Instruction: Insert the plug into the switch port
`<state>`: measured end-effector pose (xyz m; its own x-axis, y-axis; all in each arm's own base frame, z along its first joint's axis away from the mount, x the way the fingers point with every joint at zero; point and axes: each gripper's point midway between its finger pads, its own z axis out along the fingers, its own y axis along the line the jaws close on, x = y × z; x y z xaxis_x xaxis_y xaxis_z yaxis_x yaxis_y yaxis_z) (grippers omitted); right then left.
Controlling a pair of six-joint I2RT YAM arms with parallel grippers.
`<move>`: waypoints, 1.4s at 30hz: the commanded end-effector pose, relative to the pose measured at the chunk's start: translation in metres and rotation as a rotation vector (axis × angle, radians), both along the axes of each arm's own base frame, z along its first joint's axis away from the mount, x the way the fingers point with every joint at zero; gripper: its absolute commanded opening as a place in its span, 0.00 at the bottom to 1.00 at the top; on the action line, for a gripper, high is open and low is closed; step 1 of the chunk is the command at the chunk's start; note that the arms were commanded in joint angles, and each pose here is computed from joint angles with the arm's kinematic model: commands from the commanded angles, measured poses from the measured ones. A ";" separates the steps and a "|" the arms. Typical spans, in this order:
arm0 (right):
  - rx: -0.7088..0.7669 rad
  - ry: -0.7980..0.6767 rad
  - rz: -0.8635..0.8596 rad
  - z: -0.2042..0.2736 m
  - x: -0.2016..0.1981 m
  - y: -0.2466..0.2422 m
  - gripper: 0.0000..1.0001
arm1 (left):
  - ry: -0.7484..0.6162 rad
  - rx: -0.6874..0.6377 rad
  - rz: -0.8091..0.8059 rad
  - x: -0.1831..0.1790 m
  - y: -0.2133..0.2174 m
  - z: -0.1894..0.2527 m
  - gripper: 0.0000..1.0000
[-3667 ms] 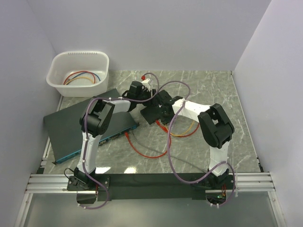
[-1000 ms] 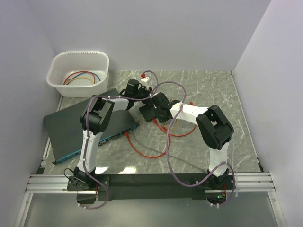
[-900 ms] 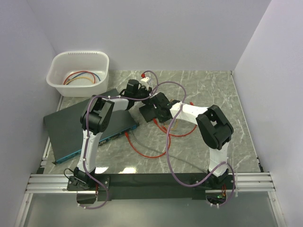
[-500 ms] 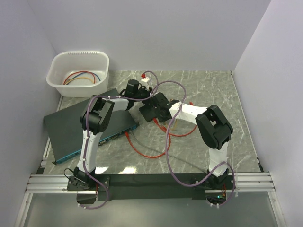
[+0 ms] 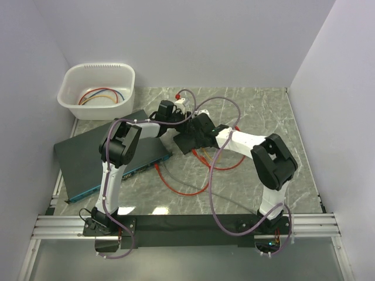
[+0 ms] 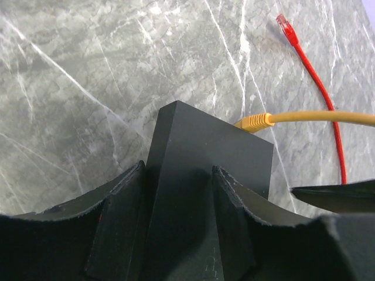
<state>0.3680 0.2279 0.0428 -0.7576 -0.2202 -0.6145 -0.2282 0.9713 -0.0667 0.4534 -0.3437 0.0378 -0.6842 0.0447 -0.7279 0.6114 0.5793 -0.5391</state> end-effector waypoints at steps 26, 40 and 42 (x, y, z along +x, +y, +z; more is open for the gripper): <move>0.303 -0.231 0.180 0.125 -0.082 0.049 0.66 | 0.051 0.111 0.392 0.057 0.045 0.063 0.58; 0.443 -0.299 0.311 0.146 -0.139 0.048 0.67 | -0.164 0.227 0.560 -0.032 0.089 0.187 0.57; 0.488 -0.319 0.343 0.151 -0.153 0.048 0.67 | -0.201 0.285 0.608 -0.064 0.099 0.183 0.57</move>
